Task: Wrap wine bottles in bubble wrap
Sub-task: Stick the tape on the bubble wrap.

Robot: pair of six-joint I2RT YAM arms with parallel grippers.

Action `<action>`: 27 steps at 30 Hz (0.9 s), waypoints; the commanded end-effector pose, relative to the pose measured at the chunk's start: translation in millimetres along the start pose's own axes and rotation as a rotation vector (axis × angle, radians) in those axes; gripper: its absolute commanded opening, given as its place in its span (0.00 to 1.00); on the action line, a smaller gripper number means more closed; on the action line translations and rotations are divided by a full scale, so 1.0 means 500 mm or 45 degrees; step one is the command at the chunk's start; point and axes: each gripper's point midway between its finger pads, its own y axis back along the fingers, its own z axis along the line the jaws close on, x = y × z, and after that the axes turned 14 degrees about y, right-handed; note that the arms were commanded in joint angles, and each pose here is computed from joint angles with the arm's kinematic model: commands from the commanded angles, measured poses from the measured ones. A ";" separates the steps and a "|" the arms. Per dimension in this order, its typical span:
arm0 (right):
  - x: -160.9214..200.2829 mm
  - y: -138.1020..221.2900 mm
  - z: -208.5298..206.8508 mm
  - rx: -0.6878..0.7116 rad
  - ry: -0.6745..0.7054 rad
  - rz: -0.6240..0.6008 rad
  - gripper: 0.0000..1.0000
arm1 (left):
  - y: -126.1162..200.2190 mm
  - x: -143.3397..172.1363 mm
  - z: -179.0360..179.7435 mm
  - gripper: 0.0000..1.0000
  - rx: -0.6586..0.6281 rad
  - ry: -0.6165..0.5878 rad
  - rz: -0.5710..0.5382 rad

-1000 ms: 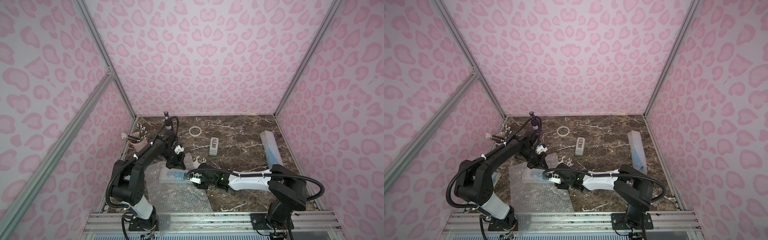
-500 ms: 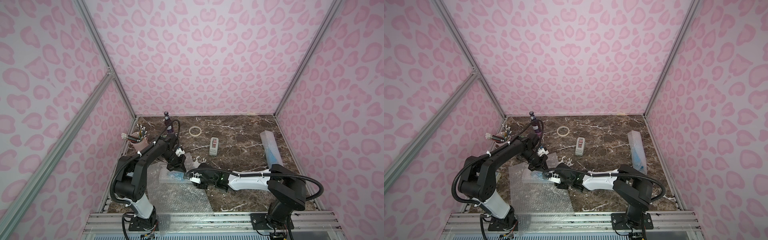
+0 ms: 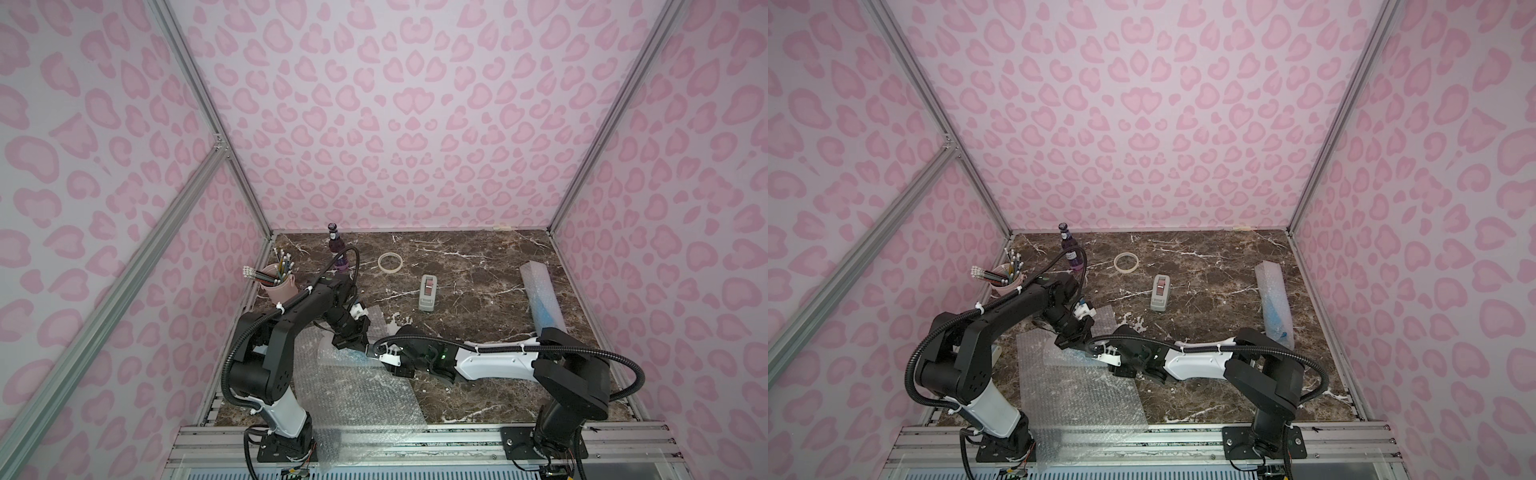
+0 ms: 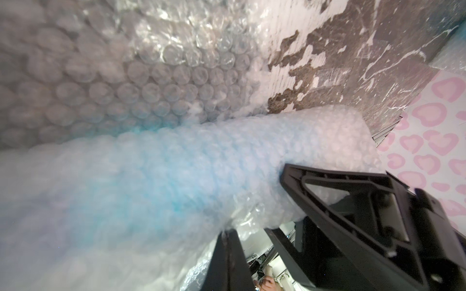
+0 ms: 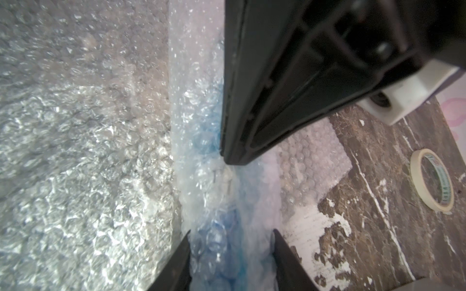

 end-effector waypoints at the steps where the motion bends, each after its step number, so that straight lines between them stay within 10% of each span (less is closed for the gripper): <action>1: 0.064 0.000 0.060 -0.156 -0.009 0.149 0.46 | -0.004 0.004 0.015 0.02 -0.040 0.010 0.013; 11: -0.042 0.072 0.022 -0.246 -0.135 -0.177 0.71 | -0.027 -0.009 0.028 0.02 -0.046 0.028 0.015; 17: -0.094 0.100 -0.044 -0.316 -0.455 -0.454 0.63 | -0.028 -0.018 0.023 0.02 -0.035 0.019 0.002; 27: -0.094 0.017 -0.075 -0.402 -0.788 -0.455 0.56 | -0.025 -0.026 0.014 0.02 -0.019 0.007 -0.018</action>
